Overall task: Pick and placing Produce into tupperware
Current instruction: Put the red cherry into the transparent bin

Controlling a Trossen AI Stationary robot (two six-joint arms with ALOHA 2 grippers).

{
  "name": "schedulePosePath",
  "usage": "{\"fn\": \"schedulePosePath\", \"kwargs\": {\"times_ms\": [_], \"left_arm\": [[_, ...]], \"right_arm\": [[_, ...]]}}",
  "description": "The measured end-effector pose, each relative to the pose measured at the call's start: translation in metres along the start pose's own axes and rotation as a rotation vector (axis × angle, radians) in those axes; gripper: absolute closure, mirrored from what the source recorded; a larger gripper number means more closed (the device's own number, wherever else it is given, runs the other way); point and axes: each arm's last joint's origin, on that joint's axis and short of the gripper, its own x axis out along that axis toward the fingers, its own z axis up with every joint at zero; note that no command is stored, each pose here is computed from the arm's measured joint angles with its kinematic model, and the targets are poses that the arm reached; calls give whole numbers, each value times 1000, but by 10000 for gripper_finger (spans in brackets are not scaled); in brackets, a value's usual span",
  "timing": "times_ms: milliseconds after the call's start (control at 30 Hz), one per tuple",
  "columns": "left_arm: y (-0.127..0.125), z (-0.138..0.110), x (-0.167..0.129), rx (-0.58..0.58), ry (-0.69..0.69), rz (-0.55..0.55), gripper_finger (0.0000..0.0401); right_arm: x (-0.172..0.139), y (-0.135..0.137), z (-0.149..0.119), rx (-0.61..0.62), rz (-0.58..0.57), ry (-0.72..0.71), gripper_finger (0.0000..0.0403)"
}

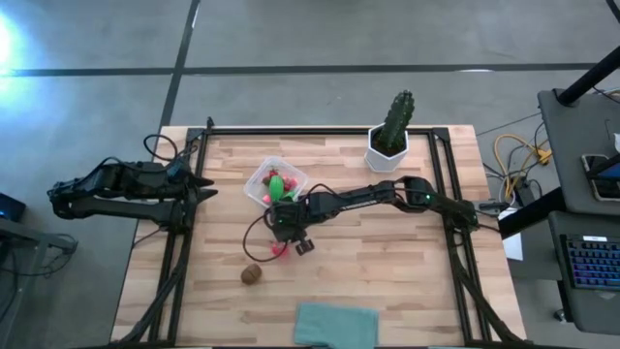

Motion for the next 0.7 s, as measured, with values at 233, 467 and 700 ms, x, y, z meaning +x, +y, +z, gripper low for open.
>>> {"fn": "schedulePosePath", "kwargs": {"times_ms": [233,467,700], "left_arm": [[0,0,0,0,0,0,228],[0,0,0,0,0,0,228],[0,0,0,0,0,0,228]], "right_arm": [[0,-1,1,1,-4,-8,256],[0,0,3,-25,-13,-30,227],[0,3,8,-53,-11,-64,231]]}}
